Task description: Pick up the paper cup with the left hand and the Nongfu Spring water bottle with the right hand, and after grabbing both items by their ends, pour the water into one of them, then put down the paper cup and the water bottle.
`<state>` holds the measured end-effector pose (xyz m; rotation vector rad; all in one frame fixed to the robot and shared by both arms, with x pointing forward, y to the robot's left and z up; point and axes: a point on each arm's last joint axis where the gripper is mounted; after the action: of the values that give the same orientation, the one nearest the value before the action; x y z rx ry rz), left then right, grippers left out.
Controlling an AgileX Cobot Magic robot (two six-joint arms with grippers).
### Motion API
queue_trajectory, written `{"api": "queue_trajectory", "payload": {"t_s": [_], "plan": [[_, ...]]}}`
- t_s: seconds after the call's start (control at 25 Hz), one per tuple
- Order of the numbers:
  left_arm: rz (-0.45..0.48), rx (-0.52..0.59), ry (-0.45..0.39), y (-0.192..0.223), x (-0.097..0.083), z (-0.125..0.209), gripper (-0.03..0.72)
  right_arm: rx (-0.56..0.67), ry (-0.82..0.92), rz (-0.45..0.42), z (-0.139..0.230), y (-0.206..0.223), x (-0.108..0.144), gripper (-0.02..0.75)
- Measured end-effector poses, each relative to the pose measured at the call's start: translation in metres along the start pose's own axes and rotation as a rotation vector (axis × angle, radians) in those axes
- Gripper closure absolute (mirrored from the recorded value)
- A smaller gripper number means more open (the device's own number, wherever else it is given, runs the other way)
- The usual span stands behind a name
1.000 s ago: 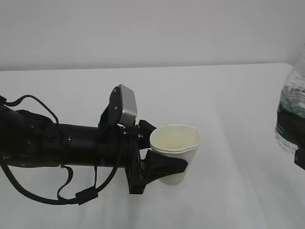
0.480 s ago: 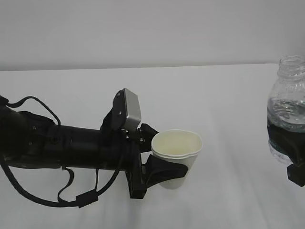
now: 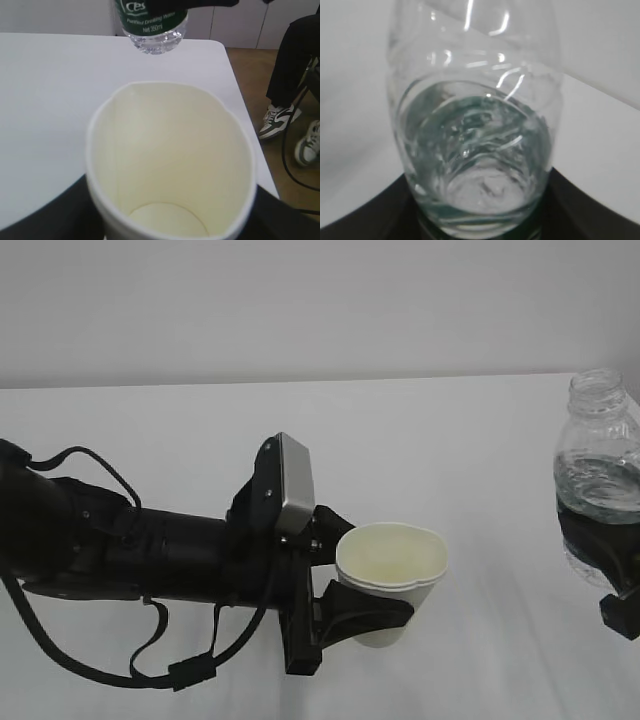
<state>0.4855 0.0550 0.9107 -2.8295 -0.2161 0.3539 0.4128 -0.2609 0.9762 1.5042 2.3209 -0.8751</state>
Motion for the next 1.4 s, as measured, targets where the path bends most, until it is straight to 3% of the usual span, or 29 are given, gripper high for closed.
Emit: {"api": "queue_trajectory", "payload": {"t_s": [0.52,0.88,1.4], "plan": [[-0.018,-0.046,0.049,0.015,-0.001,-0.018,0.244,0.040,-0.140,-0.026,0.002,0.001,0.001,0.311],[0.016,-0.040,0.043,0.022,-0.013,-0.018,0.247,0.045,-0.265,-0.032,0.003,0.001,0.001,0.311],[0.018,-0.039,0.004,0.023,-0.013,-0.018,0.250,0.046,-0.386,-0.036,0.003,0.001,0.001,0.311]]}}
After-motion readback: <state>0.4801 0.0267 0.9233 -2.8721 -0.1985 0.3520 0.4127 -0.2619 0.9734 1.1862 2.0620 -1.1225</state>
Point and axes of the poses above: a point on each arm's last joint axis where the gripper is mounted, y pointing out along that axis toward the gripper, x along the wrist's bending axis when the last joint is at zero, z = x × y, and after that the axes turned 12 degrees about -y, right-handed
